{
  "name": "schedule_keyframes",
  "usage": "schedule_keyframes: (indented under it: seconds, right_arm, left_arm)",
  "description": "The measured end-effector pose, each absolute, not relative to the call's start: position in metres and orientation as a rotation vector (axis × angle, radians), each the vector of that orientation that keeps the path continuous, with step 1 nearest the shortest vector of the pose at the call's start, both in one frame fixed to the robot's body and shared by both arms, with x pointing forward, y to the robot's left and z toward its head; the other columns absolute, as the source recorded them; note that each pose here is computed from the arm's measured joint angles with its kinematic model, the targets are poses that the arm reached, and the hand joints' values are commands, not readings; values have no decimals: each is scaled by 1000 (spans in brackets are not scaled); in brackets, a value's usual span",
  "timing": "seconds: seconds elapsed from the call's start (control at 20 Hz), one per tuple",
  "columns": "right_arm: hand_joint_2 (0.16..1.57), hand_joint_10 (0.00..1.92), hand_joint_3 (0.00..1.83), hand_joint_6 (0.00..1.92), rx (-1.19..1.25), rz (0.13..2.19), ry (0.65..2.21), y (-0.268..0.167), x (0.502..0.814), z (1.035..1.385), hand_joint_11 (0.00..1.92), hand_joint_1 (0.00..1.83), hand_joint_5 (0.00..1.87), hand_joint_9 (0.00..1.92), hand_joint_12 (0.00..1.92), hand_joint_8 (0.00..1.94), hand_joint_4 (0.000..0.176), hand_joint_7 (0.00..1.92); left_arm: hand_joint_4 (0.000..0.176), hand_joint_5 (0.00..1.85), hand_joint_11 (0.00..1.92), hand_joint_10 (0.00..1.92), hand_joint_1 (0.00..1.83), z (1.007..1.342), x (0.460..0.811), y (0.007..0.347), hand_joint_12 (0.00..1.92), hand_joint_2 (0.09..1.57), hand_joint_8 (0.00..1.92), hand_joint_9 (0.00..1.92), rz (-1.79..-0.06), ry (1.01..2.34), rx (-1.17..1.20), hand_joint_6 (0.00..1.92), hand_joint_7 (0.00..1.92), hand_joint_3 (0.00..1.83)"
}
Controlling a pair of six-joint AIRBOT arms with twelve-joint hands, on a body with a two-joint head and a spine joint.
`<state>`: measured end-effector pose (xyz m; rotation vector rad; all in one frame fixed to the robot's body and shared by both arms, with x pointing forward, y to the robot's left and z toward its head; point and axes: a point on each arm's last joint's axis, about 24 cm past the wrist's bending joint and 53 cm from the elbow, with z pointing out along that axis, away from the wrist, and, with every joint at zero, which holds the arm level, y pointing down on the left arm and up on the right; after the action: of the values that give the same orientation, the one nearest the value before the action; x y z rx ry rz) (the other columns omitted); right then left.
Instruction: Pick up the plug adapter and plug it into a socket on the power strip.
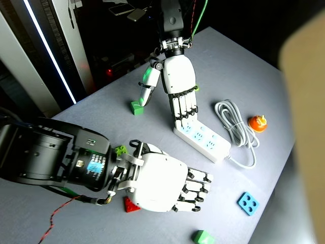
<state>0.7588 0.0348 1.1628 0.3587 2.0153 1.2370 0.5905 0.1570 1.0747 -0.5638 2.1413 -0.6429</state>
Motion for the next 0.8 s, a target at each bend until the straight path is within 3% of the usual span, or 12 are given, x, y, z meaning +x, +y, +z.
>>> schedule_keyframes:
  seconds: [0.1,0.3,0.55,0.8]
  right_arm:
    - [1214,7,0,8,365,1222,2022,32,762,1157,0,1167,180,191,684,6,0,165]
    - [1215,2,0,1,363,1224,2025,38,762,1154,0,1150,154,160,592,1,0,136]
    - [1219,10,0,9,372,1205,2038,39,767,1143,0,1204,198,202,710,8,0,181]
    - [1249,2,0,1,373,1207,2031,44,769,1142,0,1176,181,214,684,2,0,188]
  left_arm:
    - [0,30,6,10,0,1074,590,156,8,1150,7,66,-645,2143,-563,3,72,2]
    - [0,51,30,13,0,1071,587,155,21,1158,12,83,-645,2155,-552,9,94,4]
    - [0,26,2,1,0,1071,586,154,15,1153,1,59,-645,2160,-538,1,72,1]
    - [0,28,3,2,0,1070,585,153,18,1158,1,60,-641,2165,-518,1,69,3]
